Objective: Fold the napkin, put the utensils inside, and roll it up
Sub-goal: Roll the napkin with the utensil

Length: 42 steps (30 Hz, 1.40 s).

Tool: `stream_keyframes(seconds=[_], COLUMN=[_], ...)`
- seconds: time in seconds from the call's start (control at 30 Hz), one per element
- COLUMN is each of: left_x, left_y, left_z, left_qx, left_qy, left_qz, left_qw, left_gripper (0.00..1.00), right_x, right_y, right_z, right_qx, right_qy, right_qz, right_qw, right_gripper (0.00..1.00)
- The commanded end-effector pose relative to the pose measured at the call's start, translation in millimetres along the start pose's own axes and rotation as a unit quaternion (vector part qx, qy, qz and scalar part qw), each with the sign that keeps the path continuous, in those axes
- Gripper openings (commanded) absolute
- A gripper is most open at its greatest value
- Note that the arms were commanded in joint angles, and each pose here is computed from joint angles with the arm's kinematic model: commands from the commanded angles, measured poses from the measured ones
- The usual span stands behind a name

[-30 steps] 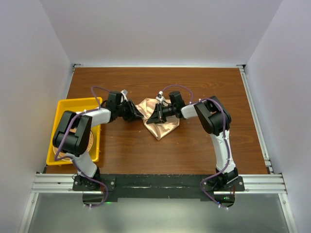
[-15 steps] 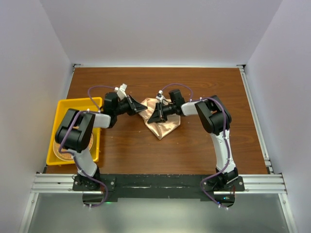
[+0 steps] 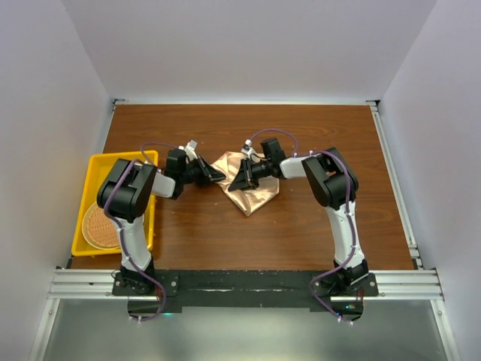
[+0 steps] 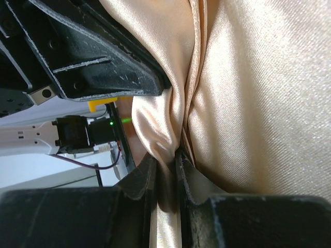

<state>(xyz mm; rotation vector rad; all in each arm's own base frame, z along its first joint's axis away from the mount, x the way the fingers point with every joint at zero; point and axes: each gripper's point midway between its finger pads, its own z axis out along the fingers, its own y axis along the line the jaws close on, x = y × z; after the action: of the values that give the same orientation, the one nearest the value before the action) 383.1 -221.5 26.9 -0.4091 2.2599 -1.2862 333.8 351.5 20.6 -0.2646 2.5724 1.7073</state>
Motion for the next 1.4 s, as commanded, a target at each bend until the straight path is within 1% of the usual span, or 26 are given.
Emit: stream_keyframes(seconds=[0.0,0.1,0.2,0.23,0.3,0.33,0.37,0.4,0.47,0.5,0.53,0.57,0.6,0.63,0.67,0.7,0.73,0.83,0.87,0.97,1.1,1.17,1.23,1.27,1.3,1.37], left_x=[9,14,17,16,18,15,15,17,15,18,17,18,20,20,20,23,21,23,24,25,26,24,23,23,24,22], left_y=[54,62,72,73,76,74,75,77,75,76,76,77,78,77,77,80,79,82,84,85,87,85,85,86,88,88], left_z=[-5,-6,-5,-3,-3,-2,-1,-2,-1,-1,-1,-1,-2,-2,-3,-4,-3,-3,-3,-2,-2,-1,-1,-1,-1,0], left_qx=[-0.089,-0.096,-0.11,-0.11,-0.114,-0.111,-0.112,-0.119,-0.117,-0.12,-0.122,-0.123,-0.127,-0.127,-0.129,-0.136,-0.137,-0.147,-0.149,-0.155,-0.159,-0.155,-0.156,-0.156,-0.159,-0.156], left_qy=[0.006,0.005,0.012,0.013,0.019,0.019,0.021,0.025,0.027,0.033,0.035,0.037,0.042,0.042,0.043,0.05,0.05,0.059,0.062,0.07,0.077,0.079,0.083,0.084,0.089,0.091], left_qz=[-0.007,-0.01,-0.007,-0.003,-0.006,-0.003,-0.003,-0.006,-0.004,-0.008,-0.01,-0.012,-0.015,-0.016,-0.017,-0.022,-0.02,-0.024,-0.026,-0.03,-0.03,-0.025,-0.023,-0.023,-0.025,-0.023], left_qw=[0.996,0.995,0.994,0.994,0.993,0.994,0.993,0.993,0.993,0.992,0.992,0.992,0.991,0.991,0.991,0.989,0.989,0.987,0.987,0.985,0.984,0.984,0.984,0.984,0.983,0.983], left_gripper=[0.0,0.0,0.0,0.0,0.0,0.0,0.0,0.0,0.0,0.0,0.0,0.0,0.0,0.0,0.0,0.0,0.0,0.0,0.0,0.0,0.0,0.0,0.0,0.0,0.0,0.0], right_x=[-3,-7,-12,-12,-14,-14,-18,-11,-12,-10,-11,-4,1,0,12,16,14,26,33,37,38,40,43,47,51,57], right_y=[-25,-17,-8,-7,2,2,8,1,12,10,22,27,30,27,39,41,36,38,36,28,13,7,8,6,8,10], right_z=[-9,-13,-20,-22,-31,-35,-39,-47,-58,-64,-71,-68,-69,-74,-68,-67,-70,-61,-55,-50,-52,-52,-52,-51,-47,-45], right_qx=[0.082,0.093,0.111,0.119,0.146,0.157,0.169,0.204,0.228,0.255,0.262,0.278,0.293,0.331,0.339,0.352,0.386,0.424,0.434,0.466,0.493,0.497,0.49,0.485,0.471,0.45], right_qy=[-0.025,-0.024,-0.017,-0.012,-0.004,0.003,0.003,0.013,0.012,0.013,0.006,0.012,0.019,0.017,0.025,0.025,0.021,0.023,0.038,0.051,0.06,0.062,0.061,0.064,0.067,0.067], right_qz=[0.034,0.024,0.006,-0.018,-0.033,-0.06,-0.078,-0.075,-0.122,-0.131,-0.165,-0.187,-0.205,-0.237,-0.267,-0.284,-0.307,-0.354,-0.376,-0.396,-0.394,-0.389,-0.389,-0.387,-0.385,-0.384], right_qw=[0.996,0.995,0.994,0.993,0.989,0.986,0.983,0.976,0.966,0.958,0.951,0.942,0.934,0.913,0.902,0.891,0.87,0.833,0.818,0.79,0.774,0.773,0.778,0.781,0.791,0.803], right_gripper=[0.14,0.2,0.33,0.4,0.48,0.51,0.57,0.6,0.71,0.74,0.76,0.81,0.82,0.83,0.84,0.85,0.85,0.85,0.84,0.83,0.8,0.75,0.7,0.59,0.54,0.5])
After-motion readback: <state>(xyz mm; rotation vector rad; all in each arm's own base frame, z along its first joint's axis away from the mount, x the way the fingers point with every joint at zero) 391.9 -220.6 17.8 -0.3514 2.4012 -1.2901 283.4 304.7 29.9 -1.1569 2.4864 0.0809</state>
